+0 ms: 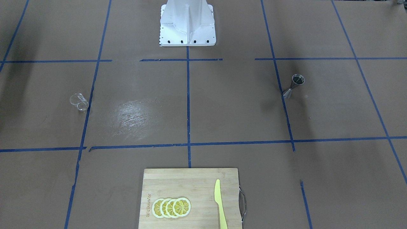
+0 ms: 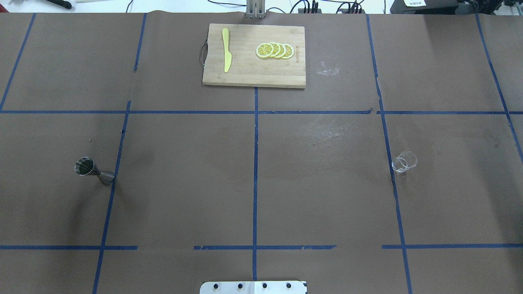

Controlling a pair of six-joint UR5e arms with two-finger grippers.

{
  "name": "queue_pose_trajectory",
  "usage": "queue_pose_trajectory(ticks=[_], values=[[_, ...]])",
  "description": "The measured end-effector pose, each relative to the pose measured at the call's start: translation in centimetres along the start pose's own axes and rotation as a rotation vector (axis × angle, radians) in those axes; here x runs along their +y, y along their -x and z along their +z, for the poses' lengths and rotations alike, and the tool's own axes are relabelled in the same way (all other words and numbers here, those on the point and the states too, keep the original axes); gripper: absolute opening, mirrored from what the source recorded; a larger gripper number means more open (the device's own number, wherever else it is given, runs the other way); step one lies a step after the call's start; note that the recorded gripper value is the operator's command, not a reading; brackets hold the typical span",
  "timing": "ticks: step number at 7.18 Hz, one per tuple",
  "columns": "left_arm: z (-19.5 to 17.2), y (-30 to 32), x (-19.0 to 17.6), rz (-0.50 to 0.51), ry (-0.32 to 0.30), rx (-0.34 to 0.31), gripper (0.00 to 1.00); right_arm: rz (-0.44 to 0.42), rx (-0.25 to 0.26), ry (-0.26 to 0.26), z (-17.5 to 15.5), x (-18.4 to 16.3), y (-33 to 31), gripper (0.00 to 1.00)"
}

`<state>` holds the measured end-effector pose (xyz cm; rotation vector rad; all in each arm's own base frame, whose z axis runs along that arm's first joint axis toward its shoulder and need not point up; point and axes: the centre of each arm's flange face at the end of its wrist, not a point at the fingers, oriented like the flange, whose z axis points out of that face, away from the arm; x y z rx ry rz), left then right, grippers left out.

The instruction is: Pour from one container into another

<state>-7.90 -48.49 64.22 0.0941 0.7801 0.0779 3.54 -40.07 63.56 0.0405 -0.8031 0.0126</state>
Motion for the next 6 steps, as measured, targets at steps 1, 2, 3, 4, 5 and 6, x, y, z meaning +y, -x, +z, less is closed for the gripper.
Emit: queue_pose_trajectory(ticks=[1, 2, 3, 4, 5, 6], values=[[-0.02, -0.02, -0.01, 0.001, -0.001, 0.000, 1.00, 0.002, 0.000, 0.002, 0.06, 0.12, -0.08, 1.00], [-0.02, -0.02, -0.02, 0.002, -0.001, 0.000, 1.00, 0.004, -0.002, 0.004, 0.12, 0.22, -0.13, 1.00], [-0.02, -0.03, -0.02, 0.002, -0.002, 0.000, 1.00, 0.004, -0.004, 0.004, 0.13, 0.24, -0.12, 1.00], [-0.02, -0.01, -0.01, 0.001, -0.001, 0.000, 1.00, -0.004, -0.005, -0.004, 0.04, 0.18, -0.02, 1.00], [0.00, 0.00, 0.01, -0.001, 0.001, 0.000, 1.00, -0.020, -0.005, -0.019, -0.13, 0.05, 0.16, 1.00], [0.01, 0.01, 0.02, -0.002, 0.002, 0.001, 1.00, -0.032, -0.006, -0.031, -0.24, -0.02, 0.28, 1.00]])
